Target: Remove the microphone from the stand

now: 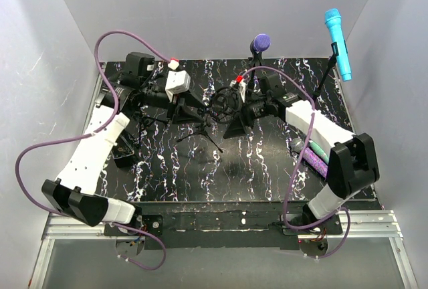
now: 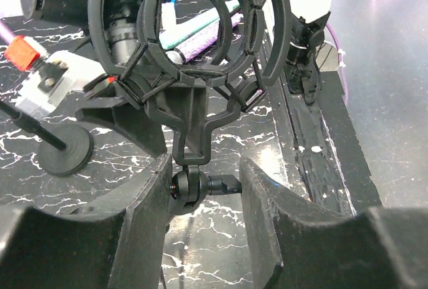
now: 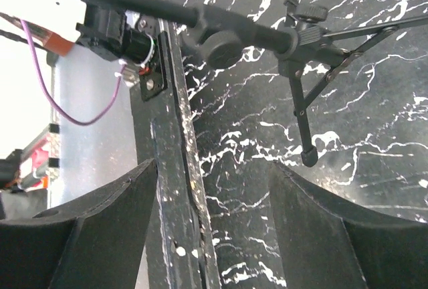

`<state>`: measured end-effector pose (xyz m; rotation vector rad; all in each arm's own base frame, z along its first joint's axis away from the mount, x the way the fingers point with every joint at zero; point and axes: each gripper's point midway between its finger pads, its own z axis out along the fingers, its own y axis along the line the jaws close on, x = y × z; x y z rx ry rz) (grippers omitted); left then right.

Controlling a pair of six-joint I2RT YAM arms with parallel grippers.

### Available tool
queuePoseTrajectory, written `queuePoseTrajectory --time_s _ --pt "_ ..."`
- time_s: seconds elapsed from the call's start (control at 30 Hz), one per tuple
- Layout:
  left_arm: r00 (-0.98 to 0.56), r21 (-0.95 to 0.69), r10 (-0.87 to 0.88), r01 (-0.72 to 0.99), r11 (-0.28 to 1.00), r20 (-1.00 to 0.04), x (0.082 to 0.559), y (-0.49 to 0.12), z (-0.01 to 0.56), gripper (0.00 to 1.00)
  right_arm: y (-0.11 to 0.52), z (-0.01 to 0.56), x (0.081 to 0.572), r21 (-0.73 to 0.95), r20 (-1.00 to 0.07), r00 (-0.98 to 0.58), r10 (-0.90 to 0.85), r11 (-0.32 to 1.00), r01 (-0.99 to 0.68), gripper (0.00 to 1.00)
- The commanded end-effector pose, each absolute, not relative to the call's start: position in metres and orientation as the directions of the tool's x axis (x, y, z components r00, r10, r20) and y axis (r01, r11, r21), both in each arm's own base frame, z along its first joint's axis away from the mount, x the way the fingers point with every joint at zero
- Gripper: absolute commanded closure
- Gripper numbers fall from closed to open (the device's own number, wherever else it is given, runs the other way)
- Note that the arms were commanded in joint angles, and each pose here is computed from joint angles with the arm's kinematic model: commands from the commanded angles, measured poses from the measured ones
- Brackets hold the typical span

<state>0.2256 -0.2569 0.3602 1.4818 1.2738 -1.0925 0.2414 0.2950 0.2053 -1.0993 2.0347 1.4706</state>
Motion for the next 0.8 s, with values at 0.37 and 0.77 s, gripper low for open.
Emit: queuePoseTrajectory --time_s 0.37,0.77 --pt "0.417 0.403 0.115 0.906 -0.129 -0.902 0.196 -0.245 0.364 1.00 0.349 0.215 0.254 0.825 -0.522 -0.808 -0.273 0.076 -0.559 0.31" --pt "0.455 0.438 0.133 0.888 -0.139 -0.881 0.193 -0.242 0.349 1.00 0.369 0.196 0.268 0.865 -0.439 -0.861 -0.257 0.136 -0.482 0.37"
